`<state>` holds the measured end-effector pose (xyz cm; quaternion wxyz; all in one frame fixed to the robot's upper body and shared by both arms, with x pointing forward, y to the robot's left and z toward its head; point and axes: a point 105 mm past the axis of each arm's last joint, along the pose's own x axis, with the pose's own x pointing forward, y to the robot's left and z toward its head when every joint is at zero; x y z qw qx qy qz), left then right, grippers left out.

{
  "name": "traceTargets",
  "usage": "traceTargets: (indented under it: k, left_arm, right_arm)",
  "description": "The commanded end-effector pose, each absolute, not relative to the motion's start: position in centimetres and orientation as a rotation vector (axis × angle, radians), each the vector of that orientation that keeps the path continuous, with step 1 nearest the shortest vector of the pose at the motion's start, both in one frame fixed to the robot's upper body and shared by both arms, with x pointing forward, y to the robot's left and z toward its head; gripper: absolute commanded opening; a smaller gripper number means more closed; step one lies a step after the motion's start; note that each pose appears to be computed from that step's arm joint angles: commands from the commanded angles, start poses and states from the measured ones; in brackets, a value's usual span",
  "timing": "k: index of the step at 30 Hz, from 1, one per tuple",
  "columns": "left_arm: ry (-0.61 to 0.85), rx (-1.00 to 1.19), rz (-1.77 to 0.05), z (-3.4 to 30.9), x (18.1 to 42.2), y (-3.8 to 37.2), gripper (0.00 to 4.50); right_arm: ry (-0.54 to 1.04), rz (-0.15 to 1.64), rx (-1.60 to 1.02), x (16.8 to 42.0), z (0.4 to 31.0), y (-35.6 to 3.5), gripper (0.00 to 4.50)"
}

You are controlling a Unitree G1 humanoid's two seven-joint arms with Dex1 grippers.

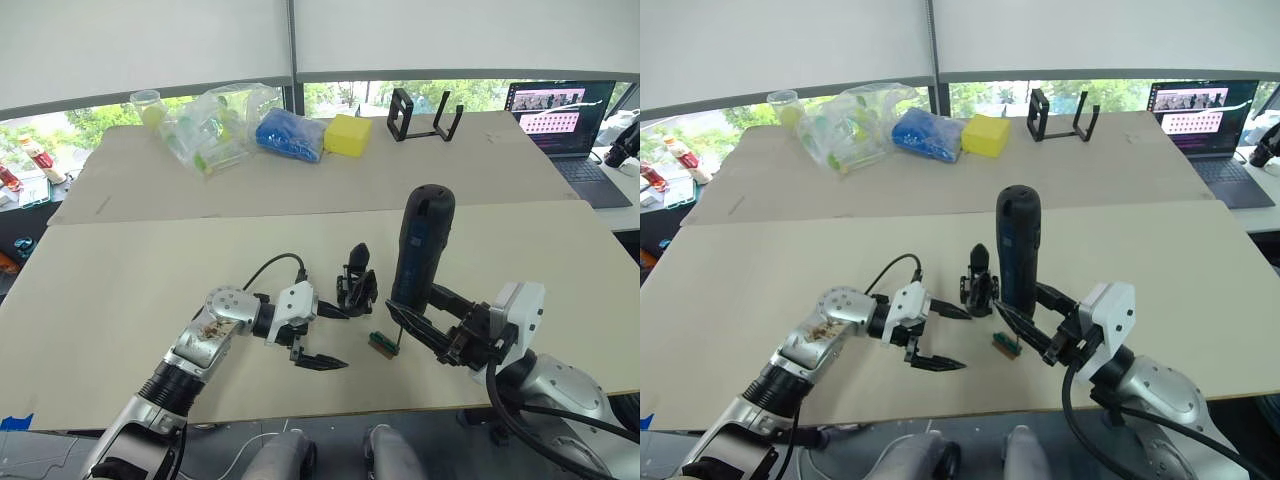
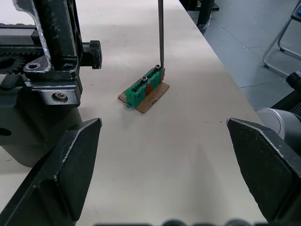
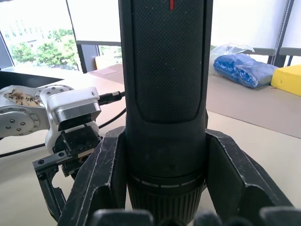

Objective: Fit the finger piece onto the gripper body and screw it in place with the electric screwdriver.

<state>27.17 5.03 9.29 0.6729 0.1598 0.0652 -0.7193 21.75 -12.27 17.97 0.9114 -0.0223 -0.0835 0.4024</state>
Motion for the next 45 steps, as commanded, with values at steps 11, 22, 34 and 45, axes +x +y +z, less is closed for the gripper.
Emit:
traceTargets:
  k: [11, 22, 34, 45]
  left_arm:
    - [0.095, 0.377, -1.62, 10.32, 27.18, 5.05, 4.5]
    - [0.092, 0.377, -1.617, 10.39, 27.27, 5.0, 4.5]
    - [0.092, 0.378, -1.621, 10.46, 27.33, 5.0, 4.5]
    - [0.091, 0.381, -1.625, 10.58, 27.44, 5.02, 4.5]
  right_arm:
    - [-0.245, 0.855, -0.064, 20.96, 19.46, -12.29, 1.91]
    - [-0.232, 0.863, -0.055, 21.05, 19.45, -12.09, 1.91]
    - [-0.222, 0.87, -0.044, 20.75, 19.64, -12.02, 1.91]
    - [-0.212, 0.867, -0.042, 20.81, 19.41, -11.87, 1.91]
